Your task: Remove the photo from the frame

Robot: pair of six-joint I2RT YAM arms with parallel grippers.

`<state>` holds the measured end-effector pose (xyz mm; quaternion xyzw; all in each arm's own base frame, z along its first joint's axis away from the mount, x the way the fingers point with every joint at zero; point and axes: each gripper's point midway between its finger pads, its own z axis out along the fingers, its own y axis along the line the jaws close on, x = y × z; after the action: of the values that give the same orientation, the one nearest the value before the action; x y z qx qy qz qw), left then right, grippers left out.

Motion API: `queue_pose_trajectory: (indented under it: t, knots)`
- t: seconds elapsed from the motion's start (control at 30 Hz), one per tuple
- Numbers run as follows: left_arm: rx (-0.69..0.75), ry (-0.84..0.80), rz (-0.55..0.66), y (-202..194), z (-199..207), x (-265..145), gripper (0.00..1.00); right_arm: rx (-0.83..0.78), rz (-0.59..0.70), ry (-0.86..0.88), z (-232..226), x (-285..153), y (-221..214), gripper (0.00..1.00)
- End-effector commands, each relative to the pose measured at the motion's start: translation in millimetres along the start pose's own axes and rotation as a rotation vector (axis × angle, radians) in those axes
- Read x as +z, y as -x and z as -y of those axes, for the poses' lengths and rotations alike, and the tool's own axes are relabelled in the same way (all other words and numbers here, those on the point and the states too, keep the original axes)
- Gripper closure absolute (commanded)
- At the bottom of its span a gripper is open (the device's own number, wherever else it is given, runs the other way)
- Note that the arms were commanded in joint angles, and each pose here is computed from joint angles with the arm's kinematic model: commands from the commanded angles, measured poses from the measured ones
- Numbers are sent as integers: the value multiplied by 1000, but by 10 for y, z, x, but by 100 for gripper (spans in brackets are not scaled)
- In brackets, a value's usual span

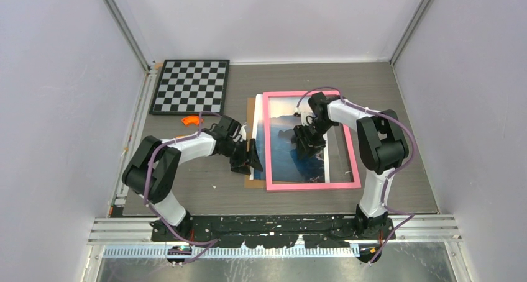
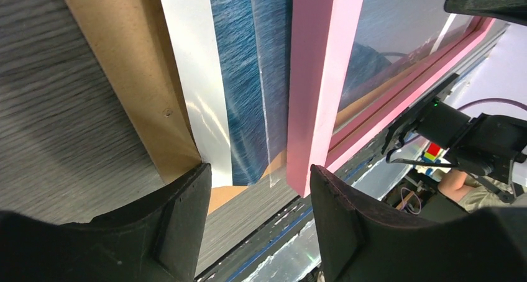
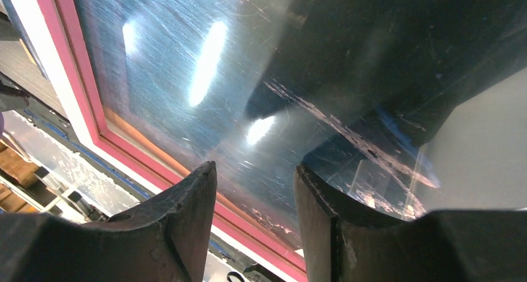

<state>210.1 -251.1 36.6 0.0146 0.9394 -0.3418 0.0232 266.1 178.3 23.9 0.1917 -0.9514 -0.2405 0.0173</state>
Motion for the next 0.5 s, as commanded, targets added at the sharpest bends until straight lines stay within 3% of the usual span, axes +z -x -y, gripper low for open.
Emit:
queue_pose_trajectory:
  t: [0.0,0.3,0.47]
  knots:
    - [44,-10,67,186,-15,154,39,-43,-82,-127,311,330,-116,46]
    - [64,-147,136,368,240,167,37,-54,-96,-126,290,358,-125,46]
    - [55,-163,215,644,182,101,37,-54,-101,-123,288,371,-133,46]
